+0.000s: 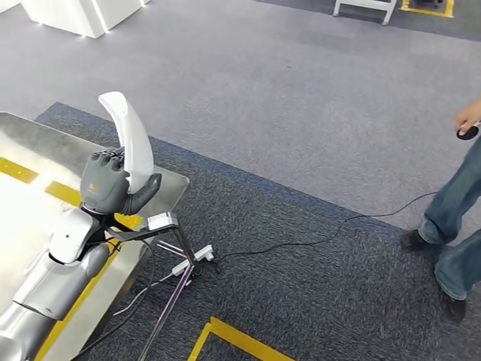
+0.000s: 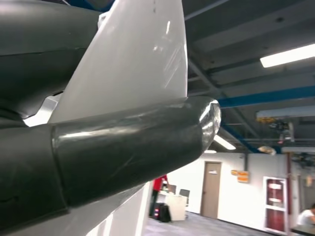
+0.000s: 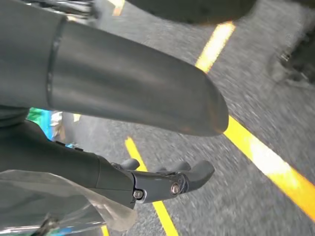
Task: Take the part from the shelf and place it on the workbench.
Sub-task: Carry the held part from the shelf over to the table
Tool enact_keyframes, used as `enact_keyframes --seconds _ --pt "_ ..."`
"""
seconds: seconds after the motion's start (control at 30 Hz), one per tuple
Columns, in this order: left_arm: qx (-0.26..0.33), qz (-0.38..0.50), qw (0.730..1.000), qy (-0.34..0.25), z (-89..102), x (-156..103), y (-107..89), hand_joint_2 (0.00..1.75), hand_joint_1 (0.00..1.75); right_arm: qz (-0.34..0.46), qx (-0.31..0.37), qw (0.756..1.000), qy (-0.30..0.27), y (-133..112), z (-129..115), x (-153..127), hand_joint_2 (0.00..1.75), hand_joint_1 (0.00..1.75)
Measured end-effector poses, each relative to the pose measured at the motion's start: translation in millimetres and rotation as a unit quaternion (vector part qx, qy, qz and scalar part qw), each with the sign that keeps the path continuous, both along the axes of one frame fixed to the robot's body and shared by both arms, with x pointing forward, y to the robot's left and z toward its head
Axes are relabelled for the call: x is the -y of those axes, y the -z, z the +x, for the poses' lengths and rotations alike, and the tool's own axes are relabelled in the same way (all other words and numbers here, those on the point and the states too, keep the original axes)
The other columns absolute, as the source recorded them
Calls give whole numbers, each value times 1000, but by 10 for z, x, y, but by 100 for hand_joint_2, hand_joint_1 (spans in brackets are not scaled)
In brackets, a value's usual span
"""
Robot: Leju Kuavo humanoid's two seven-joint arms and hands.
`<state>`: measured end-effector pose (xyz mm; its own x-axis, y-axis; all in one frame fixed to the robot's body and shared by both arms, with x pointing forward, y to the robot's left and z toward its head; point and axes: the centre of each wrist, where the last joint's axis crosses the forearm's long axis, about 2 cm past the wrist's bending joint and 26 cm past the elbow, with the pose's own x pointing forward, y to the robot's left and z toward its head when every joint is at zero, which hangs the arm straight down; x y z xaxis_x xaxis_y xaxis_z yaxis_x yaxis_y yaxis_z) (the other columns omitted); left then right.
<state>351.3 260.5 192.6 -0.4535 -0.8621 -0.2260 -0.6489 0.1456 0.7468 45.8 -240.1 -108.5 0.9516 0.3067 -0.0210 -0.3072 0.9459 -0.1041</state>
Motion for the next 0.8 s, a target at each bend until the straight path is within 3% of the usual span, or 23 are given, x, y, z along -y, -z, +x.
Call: enact_keyframes --seconds 0.8 --pt "-8 14 1000 -10 42 7 58 0 175 -4 11 1000 -8 2 -25 0 0 0"
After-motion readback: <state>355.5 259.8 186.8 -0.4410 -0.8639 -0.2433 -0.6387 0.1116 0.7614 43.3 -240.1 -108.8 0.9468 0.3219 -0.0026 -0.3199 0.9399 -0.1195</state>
